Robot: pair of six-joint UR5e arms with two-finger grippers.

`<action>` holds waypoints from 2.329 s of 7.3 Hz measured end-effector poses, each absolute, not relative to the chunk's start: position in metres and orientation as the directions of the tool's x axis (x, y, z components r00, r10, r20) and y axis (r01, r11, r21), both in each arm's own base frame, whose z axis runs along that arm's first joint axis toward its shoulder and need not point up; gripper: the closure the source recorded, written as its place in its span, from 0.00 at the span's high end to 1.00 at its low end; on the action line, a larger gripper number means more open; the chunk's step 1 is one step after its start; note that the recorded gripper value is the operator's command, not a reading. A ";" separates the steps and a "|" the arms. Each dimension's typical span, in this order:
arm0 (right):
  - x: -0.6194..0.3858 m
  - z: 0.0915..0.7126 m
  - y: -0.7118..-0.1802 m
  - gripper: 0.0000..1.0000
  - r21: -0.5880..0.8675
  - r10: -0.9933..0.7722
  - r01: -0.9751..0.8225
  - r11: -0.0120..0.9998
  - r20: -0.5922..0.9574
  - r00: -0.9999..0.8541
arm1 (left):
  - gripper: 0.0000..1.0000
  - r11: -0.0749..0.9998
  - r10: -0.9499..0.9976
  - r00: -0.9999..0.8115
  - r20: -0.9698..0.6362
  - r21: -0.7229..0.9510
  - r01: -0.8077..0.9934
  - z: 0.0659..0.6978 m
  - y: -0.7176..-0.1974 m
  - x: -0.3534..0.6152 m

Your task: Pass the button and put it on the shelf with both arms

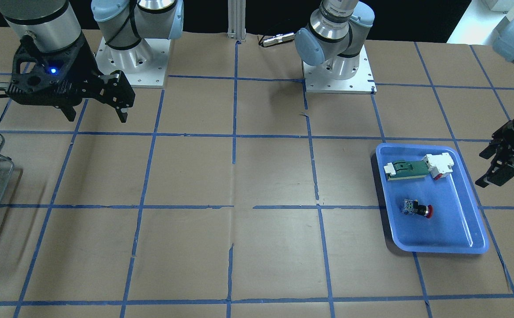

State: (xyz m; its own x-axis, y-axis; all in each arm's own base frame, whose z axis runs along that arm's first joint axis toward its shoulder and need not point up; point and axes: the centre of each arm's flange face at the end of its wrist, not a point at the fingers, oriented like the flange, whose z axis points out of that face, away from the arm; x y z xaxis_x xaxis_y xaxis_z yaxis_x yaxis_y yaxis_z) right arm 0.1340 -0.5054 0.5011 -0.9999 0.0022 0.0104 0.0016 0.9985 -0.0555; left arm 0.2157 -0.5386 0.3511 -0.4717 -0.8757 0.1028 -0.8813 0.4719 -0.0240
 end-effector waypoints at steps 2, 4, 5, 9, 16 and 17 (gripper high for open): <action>0.134 0.499 -0.505 1.00 -0.052 0.002 0.002 0.999 0.010 -1.000 | 1.00 0.395 -0.913 -0.395 0.105 -0.014 -0.918 0.312 -0.556 0.232; 0.134 0.497 -0.505 1.00 -0.049 0.002 0.001 0.999 0.011 -1.000 | 1.00 0.313 -0.947 -0.310 0.085 0.028 -0.949 0.280 -0.564 0.239; 0.134 0.497 -0.505 1.00 -0.048 0.001 0.001 0.999 0.011 -1.000 | 1.00 0.283 -0.957 -0.279 0.077 0.047 -0.958 0.268 -0.566 0.241; 0.134 0.497 -0.505 1.00 -0.048 0.002 0.001 0.999 0.010 -1.000 | 1.00 0.139 -0.988 -0.123 0.095 0.193 -0.971 0.225 -0.573 0.236; 0.134 0.497 -0.505 1.00 -0.048 0.002 0.002 0.999 0.010 -1.000 | 1.00 0.109 -0.994 -0.095 0.060 0.297 -0.949 0.177 -0.573 0.230; 0.134 0.497 -0.505 1.00 -0.048 0.002 0.001 0.999 0.011 -1.000 | 1.00 0.105 -0.994 -0.093 0.055 0.305 -0.947 0.173 -0.572 0.229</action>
